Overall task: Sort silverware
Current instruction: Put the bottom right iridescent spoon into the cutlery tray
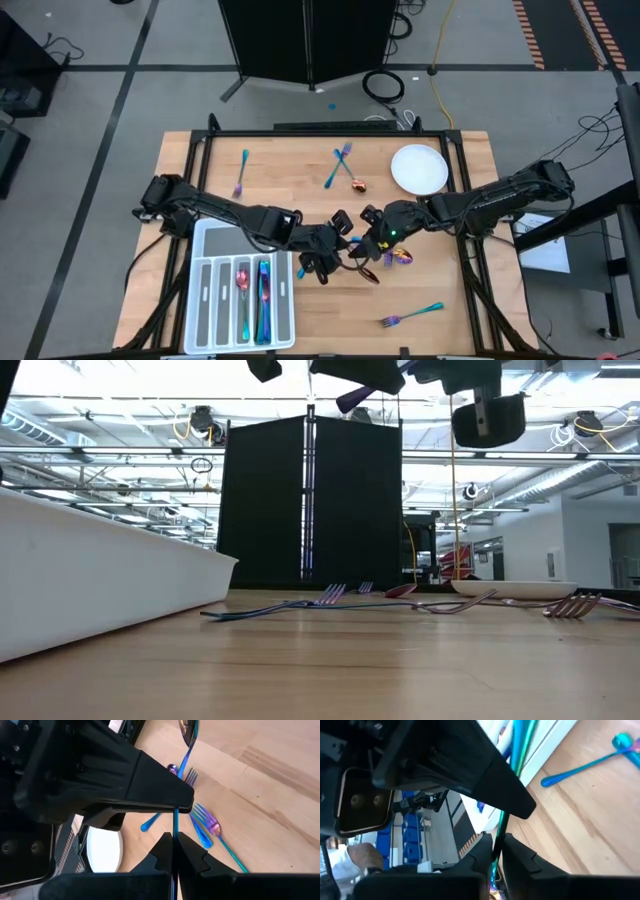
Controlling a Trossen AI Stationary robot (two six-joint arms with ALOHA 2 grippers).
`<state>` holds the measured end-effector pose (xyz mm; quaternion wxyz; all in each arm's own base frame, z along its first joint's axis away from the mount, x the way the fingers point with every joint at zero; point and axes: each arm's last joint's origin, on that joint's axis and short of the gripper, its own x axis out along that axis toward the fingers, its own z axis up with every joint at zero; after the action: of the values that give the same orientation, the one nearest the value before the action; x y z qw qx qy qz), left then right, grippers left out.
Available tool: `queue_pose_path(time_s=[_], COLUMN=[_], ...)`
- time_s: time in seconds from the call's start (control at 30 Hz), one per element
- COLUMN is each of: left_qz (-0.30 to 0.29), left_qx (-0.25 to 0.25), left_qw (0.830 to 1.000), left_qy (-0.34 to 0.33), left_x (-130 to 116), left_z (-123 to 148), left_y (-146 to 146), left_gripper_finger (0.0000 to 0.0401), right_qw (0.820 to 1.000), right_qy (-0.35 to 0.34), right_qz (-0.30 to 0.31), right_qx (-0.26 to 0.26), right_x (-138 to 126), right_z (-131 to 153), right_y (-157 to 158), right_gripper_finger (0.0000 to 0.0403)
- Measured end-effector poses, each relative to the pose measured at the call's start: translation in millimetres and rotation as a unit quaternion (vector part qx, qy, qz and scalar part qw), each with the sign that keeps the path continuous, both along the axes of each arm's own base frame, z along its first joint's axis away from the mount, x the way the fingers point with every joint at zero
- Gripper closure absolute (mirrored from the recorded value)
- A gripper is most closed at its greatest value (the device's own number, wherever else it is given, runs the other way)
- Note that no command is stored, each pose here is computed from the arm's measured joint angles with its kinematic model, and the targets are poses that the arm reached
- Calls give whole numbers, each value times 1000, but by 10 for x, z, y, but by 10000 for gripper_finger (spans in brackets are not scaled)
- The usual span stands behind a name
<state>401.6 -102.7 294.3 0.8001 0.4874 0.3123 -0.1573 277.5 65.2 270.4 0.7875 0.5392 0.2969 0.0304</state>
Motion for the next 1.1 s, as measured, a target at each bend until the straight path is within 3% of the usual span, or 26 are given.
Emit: queue_pose_path(time_s=[0.27,0.5,0.6,0.7,0.8,0.83,0.97,1.1], left_qz=[34,44,110,178,262,305,522,691], left_qx=[-21,-19,-74,-157,-224,-243,-307,-272], left_qw=[999,997,987,962,922,902,768,637], left_qy=[2,60,90,137,178,188,209,209], left_x=[-9,-102,-176,-322,-491,-553,-836,-1136], left_z=[3,-95,-123,-77,-10,9,72,69], left_y=[12,-24,-17,18,51,63,130,71], left_gripper_finger=[394,394,394,395,395,395,395,395], right_qw=[999,997,995,994,991,990,985,979], right_qy=[-21,-27,-30,-20,-13,-12,-7,-20], right_qz=[10,14,17,20,19,20,30,46], right_qx=[-37,-76,-90,-108,-129,-137,-168,-196], right_x=[-82,-236,-305,-357,-403,-412,-422,-420], right_z=[86,201,241,238,240,237,209,213], right_y=[-56,-158,-198,-218,-232,-235,-241,-241], right_gripper_finger=[345,340,340,340,339,339,339,339])
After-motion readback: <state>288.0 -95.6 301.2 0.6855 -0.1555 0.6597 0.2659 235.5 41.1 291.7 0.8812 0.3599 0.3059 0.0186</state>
